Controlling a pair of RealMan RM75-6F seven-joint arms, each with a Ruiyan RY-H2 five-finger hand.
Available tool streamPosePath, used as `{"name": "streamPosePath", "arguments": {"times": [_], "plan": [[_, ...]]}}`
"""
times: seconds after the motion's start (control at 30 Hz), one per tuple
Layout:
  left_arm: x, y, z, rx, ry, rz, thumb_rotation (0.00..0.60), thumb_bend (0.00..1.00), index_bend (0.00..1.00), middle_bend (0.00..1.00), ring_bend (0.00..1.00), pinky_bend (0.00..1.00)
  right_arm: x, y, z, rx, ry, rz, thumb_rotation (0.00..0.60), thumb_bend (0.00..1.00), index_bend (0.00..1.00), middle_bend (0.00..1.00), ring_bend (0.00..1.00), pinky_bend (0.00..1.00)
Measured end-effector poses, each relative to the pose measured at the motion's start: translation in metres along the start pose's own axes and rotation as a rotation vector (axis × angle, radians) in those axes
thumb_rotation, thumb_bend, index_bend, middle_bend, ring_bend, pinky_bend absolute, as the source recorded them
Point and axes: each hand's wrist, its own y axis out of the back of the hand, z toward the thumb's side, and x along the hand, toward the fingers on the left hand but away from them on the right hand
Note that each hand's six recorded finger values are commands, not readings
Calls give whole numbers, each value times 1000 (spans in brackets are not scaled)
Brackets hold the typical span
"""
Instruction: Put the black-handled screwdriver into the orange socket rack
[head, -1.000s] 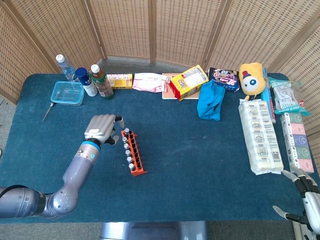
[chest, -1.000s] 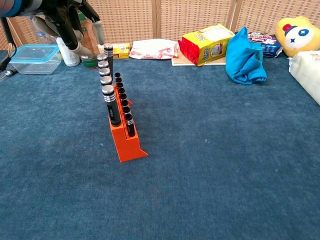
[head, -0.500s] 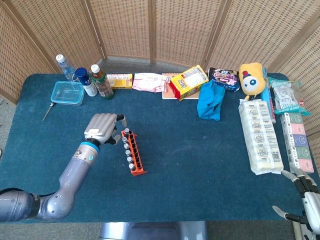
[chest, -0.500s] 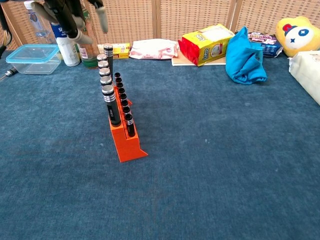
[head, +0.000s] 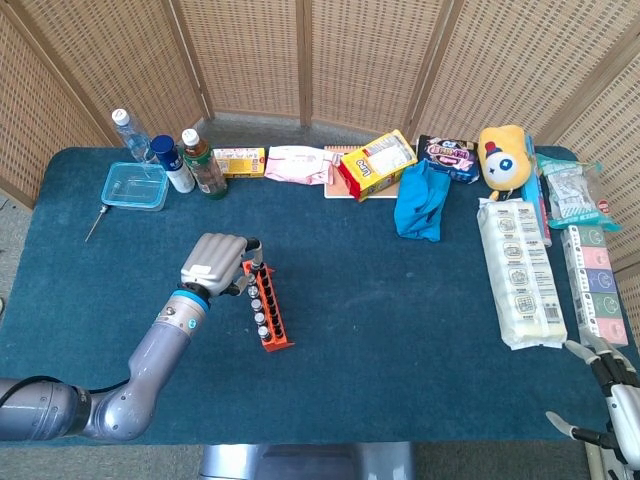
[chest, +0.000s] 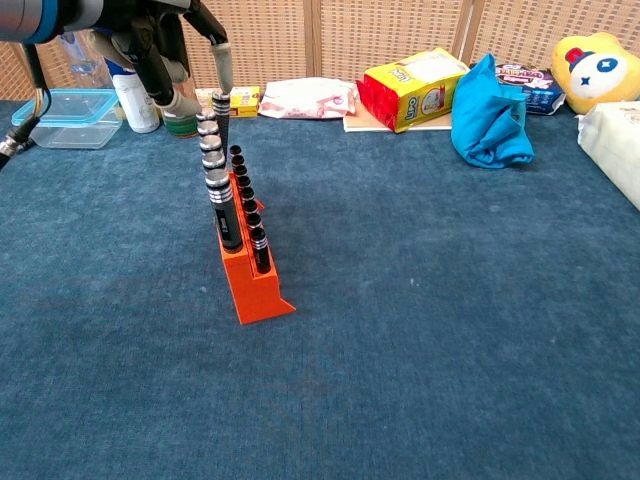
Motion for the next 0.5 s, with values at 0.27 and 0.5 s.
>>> {"name": "streamPosePath", "arguments": {"times": [0.27,0.5], "plan": [[-4,4,-3,1,16,4,600,338,403,1000,1000,1000,-1,0,-1,-2,-1,2,600,0,165,61,0,0],[-4,8,-4,-16,17,11,600,338,399,1000,1000,1000,-1,-1,0,1,1,5,600,0,165,61,0,0]]}}
